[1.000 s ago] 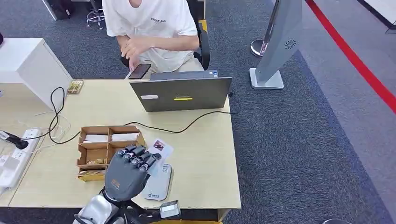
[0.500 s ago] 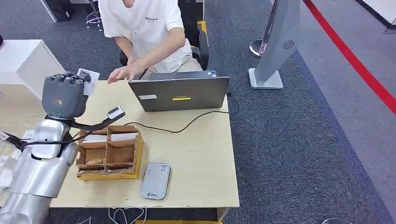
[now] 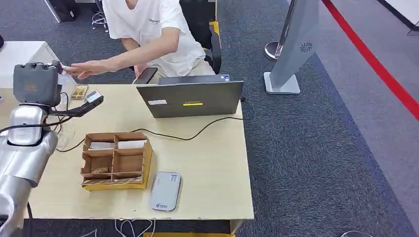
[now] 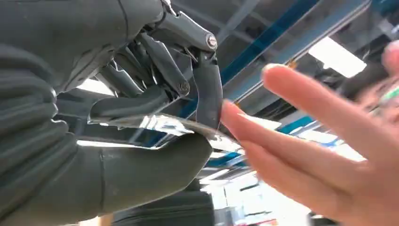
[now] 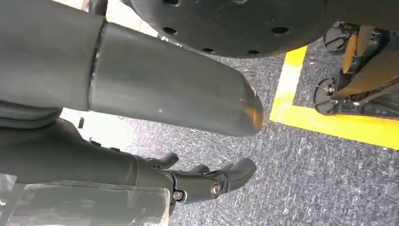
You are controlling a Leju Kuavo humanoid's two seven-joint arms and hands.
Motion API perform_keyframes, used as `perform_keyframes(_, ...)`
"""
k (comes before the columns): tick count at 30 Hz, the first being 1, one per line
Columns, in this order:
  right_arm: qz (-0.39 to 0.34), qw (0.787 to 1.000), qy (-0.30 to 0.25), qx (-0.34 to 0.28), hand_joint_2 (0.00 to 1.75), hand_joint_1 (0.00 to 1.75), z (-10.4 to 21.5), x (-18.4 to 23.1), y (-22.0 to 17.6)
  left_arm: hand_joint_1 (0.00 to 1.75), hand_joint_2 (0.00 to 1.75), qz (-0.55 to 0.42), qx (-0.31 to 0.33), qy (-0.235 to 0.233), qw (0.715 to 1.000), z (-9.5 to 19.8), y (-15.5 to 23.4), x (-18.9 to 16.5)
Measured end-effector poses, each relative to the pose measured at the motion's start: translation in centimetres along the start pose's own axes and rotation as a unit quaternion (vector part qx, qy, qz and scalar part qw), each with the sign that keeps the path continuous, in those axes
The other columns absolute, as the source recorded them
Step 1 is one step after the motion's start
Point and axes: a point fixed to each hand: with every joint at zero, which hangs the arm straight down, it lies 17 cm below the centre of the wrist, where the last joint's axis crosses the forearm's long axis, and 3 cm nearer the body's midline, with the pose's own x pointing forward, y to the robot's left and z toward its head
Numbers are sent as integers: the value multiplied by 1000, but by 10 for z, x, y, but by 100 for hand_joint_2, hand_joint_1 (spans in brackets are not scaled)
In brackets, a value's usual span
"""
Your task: Pass the card to the sensor for recognition and then transmit it.
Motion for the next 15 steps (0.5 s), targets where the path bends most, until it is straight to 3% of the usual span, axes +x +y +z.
perform_keyframes(4, 1, 1000, 8, 0, 0, 0, 0, -3, -1, 175, 175, -17, -29, 21, 999, -1, -17, -25)
perform_keyframes(5, 2, 1000, 10, -1, 175, 0, 0, -4, -1, 0, 175, -19, -36, 23, 999, 2, -22, -28)
perform_keyframes(15, 10, 1000, 2, -2, 175, 0, 0, -3, -2, 0, 175, -24, -64, 9, 998, 17, -41, -30)
